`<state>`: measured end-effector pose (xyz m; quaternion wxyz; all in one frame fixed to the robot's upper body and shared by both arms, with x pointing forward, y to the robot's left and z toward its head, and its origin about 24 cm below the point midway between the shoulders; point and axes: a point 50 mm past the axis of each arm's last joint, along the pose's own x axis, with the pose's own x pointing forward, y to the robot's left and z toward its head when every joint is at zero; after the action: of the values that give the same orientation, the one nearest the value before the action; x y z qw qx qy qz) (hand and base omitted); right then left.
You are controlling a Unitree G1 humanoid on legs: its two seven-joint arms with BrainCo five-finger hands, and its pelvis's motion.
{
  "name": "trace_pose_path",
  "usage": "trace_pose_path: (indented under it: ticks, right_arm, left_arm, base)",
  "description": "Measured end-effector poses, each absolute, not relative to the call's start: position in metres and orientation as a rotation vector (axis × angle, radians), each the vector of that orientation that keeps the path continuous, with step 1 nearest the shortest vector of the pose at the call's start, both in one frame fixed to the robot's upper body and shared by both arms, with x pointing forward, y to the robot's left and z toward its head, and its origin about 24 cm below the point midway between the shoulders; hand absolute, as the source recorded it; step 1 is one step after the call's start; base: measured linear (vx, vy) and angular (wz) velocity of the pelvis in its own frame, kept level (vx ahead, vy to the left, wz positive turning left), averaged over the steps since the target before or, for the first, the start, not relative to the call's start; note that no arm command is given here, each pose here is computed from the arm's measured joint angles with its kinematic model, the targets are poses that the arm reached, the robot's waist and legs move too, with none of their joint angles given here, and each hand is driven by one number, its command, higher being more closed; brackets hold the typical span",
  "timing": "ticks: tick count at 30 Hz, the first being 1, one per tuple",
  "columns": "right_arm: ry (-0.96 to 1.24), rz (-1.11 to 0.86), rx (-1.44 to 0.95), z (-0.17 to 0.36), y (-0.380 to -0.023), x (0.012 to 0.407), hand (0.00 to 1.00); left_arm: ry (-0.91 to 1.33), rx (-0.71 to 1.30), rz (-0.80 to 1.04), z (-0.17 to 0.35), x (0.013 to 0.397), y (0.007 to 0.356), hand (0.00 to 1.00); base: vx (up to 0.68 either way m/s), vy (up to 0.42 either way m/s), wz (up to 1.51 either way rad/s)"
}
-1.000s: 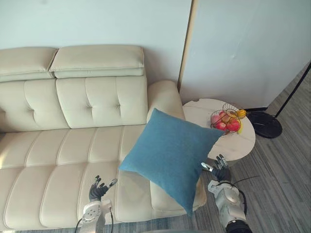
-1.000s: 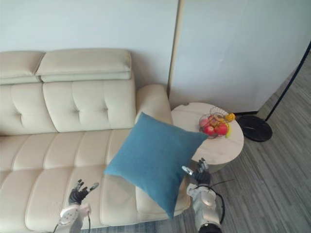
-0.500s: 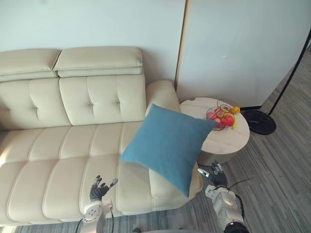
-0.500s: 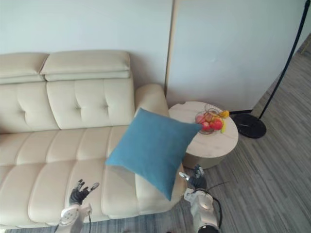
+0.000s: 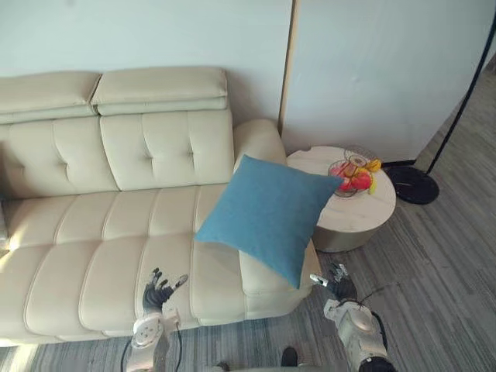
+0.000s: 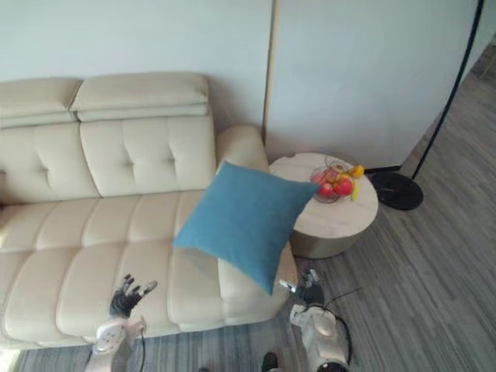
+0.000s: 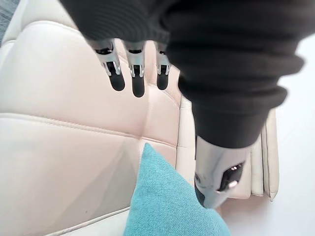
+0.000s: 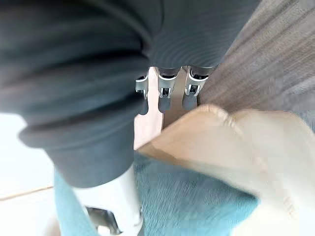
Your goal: Pick up cushions and gather them together orderly.
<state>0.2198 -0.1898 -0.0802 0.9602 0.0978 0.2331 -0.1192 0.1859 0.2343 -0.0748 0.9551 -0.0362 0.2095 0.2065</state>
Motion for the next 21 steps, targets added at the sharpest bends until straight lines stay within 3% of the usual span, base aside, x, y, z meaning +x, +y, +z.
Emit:
trace_pose_path:
  ticks: [9, 21]
  right_arm:
    - [0.386, -0.21, 0.204, -0.059, -0.183, 0.251, 0.0]
    - [0.284, -0.229, 0.212, -0.028, -0.188, 0.292, 0.0]
  left_arm:
    - [0.27, -0.104, 0.377, -0.046, 0.215, 0.228, 0.0]
    - [0.072, -0.08, 0.322, 0.002, 0.262, 0.228, 0.0]
  base:
    - [0.17, 0.036, 0.08]
    - [-0.01, 0.02, 0.05]
